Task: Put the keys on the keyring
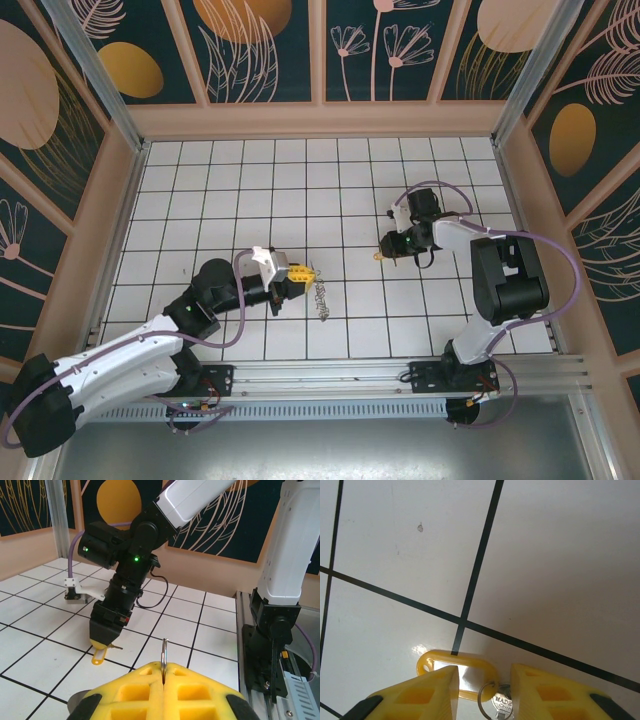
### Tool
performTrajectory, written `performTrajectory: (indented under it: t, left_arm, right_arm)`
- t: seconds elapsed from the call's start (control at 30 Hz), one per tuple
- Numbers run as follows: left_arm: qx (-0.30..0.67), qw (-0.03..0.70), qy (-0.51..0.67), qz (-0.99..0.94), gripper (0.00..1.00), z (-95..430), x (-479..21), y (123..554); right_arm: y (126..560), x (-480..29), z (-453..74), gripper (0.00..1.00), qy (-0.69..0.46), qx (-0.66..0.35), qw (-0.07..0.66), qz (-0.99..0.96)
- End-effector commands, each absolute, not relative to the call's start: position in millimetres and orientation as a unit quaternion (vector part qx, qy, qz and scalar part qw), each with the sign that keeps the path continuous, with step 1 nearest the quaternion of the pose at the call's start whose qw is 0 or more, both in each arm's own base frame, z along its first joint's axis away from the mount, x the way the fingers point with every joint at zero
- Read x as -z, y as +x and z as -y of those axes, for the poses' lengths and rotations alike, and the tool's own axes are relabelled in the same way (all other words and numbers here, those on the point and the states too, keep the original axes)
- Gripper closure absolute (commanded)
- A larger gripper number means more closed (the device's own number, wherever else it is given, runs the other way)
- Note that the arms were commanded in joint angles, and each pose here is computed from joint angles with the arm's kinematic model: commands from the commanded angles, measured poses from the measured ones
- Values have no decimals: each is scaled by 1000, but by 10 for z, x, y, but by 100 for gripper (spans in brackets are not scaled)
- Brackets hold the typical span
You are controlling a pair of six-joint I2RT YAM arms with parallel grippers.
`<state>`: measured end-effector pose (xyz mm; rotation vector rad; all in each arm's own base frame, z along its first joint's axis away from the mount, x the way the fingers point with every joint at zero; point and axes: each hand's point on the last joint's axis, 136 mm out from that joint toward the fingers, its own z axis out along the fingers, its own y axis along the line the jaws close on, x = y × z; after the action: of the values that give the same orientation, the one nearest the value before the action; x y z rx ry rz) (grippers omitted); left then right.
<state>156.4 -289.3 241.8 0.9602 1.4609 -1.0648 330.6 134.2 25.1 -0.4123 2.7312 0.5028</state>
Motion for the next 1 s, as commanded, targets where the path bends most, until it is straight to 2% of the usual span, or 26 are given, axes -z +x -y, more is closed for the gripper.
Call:
performTrajectory:
  t: [0.0, 0.37, 0.53, 0.77, 0.97]
  left_arm:
    - [442, 539, 396, -597, 100, 2884, -2568, 1583]
    - [446, 541, 395, -594, 100, 2875, -2578, 1565]
    - [450, 543, 394, -589, 100, 2866, -2610, 1544]
    - [454, 542, 397, -585, 100, 2872, -2610, 1523]
    - [452, 543, 398, -585, 100, 2868, -2611, 1526]
  right_arm:
    - [3187, -236, -1274, 67, -147, -156, 153, -965]
    - [3123, -277, -1244, 61, -160, -129, 157, -966]
    - [3119, -268, -1229, 65, -162, -122, 155, -967]
    - [3115, -268, -1215, 64, -170, -112, 155, -967]
    - [3140, -258, -1228, 70, -174, -112, 158, -966]
